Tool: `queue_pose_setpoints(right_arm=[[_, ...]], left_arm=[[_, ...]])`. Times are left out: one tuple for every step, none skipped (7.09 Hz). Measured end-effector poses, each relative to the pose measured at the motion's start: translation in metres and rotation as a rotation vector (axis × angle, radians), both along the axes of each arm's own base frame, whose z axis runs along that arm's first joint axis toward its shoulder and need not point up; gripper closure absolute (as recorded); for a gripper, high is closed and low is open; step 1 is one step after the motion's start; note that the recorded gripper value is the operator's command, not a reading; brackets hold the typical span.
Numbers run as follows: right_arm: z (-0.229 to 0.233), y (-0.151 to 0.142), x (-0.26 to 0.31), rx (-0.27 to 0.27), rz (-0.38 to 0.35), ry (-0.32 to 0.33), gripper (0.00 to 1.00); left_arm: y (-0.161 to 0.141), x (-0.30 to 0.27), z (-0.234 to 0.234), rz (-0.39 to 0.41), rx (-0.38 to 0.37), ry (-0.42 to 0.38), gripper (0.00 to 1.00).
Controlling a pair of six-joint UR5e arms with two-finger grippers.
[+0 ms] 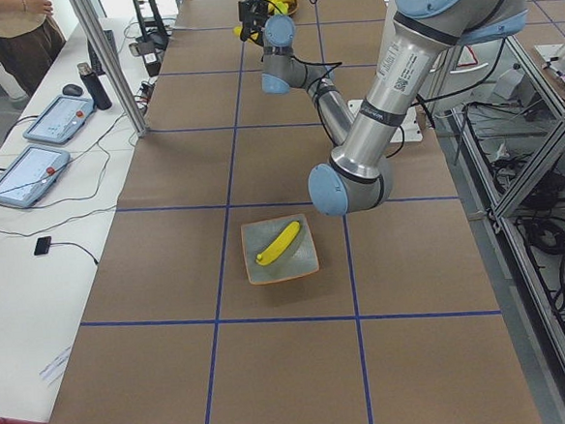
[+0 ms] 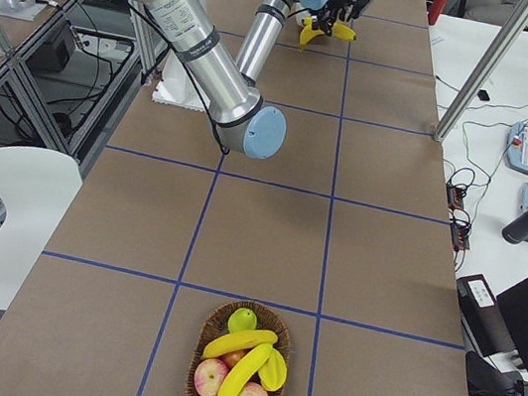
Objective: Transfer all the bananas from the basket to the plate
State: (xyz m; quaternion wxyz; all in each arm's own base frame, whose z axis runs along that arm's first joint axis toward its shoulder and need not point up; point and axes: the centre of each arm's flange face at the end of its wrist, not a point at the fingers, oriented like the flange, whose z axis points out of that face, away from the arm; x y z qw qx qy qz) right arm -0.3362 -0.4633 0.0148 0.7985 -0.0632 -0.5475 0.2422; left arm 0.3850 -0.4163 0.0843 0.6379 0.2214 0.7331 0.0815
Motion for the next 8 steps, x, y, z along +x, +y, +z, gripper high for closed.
queue_pose_setpoints(right_arm=[[-0.002,0.002,0.008,0.033,0.002,-0.003,0.00],[-0.001,0.001,0.019,0.059,0.009,-0.005,0.00],[0.006,-0.005,0.028,0.078,0.015,0.007,0.00],[0.023,-0.015,0.038,0.101,0.017,0.036,0.00],[0.047,-0.025,0.046,0.127,0.008,0.079,0.00],[0.080,-0.036,0.053,0.163,-0.016,0.135,0.00],[0.116,-0.050,0.066,0.196,-0.040,0.196,0.00],[0.153,-0.063,0.082,0.226,-0.065,0.257,0.00]], left_arm=[[0.000,0.000,0.001,0.000,-0.001,-0.002,1.00],[0.000,0.000,0.002,0.001,-0.003,-0.004,1.00],[0.000,0.000,0.006,0.003,-0.007,-0.010,1.00],[0.001,-0.001,0.016,0.005,-0.018,-0.024,1.00],[0.006,-0.008,0.033,0.006,-0.031,-0.042,1.00],[0.013,-0.018,0.053,0.004,-0.047,-0.061,1.00],[0.021,-0.032,0.075,0.001,-0.065,-0.082,1.00],[0.031,-0.045,0.099,-0.001,-0.088,-0.109,1.00]])
